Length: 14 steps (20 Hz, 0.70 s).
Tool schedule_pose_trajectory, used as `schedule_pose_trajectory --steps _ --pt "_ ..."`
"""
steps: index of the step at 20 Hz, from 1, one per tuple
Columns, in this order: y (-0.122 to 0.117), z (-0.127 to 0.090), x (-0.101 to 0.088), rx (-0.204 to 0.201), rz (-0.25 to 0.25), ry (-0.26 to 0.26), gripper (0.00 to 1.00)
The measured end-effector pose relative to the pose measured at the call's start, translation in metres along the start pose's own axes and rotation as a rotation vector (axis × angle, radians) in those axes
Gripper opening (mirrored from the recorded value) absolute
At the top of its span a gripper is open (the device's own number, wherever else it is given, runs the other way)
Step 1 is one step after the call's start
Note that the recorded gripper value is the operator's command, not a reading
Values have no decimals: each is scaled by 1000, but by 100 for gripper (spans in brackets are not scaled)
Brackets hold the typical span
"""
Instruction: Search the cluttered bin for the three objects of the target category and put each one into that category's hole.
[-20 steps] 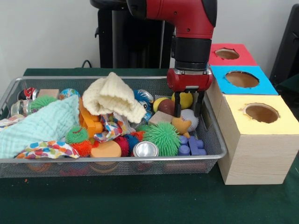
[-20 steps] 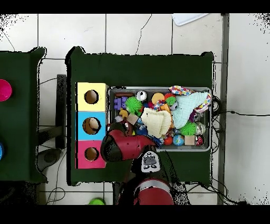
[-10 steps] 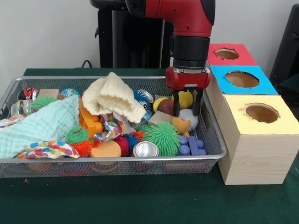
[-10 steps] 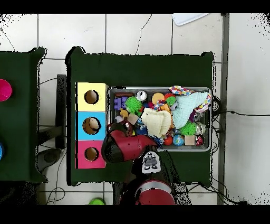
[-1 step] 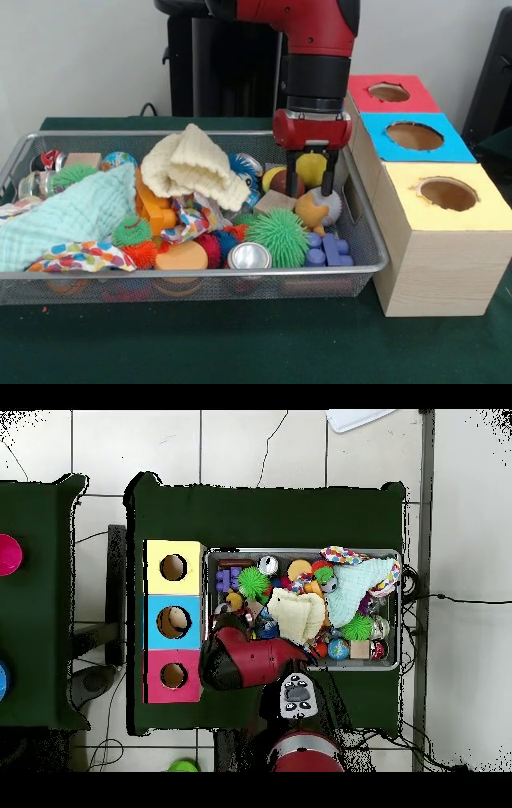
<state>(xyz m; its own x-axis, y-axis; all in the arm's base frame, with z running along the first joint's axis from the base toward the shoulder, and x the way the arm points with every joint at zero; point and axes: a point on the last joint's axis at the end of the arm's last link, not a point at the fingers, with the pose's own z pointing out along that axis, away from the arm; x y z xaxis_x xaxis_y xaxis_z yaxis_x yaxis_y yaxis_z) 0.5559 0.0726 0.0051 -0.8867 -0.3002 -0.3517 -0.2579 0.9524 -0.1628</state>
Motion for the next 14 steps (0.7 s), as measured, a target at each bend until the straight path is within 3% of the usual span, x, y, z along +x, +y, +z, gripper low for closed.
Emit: schedule_pose_trajectory --steps 8,14 --pt "-15 -5 -6 15 18 -9 100" --pt "-13 -1 0 10 20 3 100"
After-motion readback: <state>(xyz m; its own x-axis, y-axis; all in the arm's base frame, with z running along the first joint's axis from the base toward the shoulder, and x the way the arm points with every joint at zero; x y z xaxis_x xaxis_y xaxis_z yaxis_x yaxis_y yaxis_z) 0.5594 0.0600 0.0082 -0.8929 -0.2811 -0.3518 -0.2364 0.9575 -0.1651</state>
